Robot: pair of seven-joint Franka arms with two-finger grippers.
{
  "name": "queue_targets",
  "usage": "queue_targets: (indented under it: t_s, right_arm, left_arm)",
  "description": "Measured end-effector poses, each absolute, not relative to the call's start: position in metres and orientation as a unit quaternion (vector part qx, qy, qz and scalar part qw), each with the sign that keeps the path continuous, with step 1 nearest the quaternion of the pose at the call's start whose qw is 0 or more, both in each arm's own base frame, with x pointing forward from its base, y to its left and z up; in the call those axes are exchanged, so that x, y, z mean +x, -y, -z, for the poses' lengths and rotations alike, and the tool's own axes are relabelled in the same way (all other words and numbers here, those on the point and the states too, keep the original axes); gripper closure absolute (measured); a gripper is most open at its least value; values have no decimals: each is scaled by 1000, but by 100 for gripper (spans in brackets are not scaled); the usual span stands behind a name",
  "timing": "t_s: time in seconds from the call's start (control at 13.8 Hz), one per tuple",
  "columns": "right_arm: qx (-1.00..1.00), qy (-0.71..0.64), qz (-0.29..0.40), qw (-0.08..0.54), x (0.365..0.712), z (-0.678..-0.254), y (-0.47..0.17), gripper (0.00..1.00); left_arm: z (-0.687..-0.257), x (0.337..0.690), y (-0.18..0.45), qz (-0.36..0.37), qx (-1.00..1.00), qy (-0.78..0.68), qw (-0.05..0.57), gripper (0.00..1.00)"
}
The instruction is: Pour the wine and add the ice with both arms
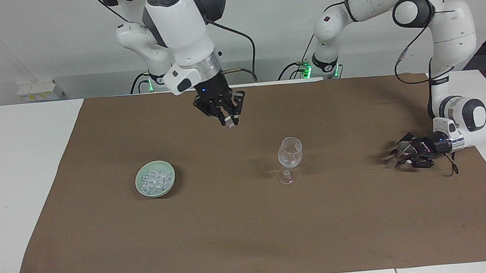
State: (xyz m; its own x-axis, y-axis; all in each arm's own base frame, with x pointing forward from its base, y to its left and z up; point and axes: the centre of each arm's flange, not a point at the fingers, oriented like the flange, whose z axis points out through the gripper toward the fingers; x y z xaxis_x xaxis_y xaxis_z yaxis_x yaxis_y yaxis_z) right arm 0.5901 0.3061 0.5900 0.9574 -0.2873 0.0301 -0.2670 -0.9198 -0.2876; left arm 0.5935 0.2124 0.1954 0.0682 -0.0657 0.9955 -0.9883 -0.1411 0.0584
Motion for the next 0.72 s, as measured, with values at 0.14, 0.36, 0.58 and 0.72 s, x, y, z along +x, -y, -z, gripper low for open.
queue_targets:
  t_s: [0.14, 0.36, 0.58, 0.72]
  right_arm:
    - [-977, -140, 41, 157, 597, -583, -326, 67]
    - [-973, -136, 49, 179, 610, -577, -347, 67]
    - [-972, -123, 51, 192, 606, -560, -382, 67]
    - [-973, -110, 55, 195, 603, -545, -404, 67]
  left_arm:
    - [-204, 594, -219, -495, 568, 477, 454, 26]
    - [-234, 587, -249, -480, 583, 502, 422, 22]
    - [-273, 583, -266, -442, 591, 552, 388, 13]
    - [-310, 587, -268, -417, 601, 572, 370, 13]
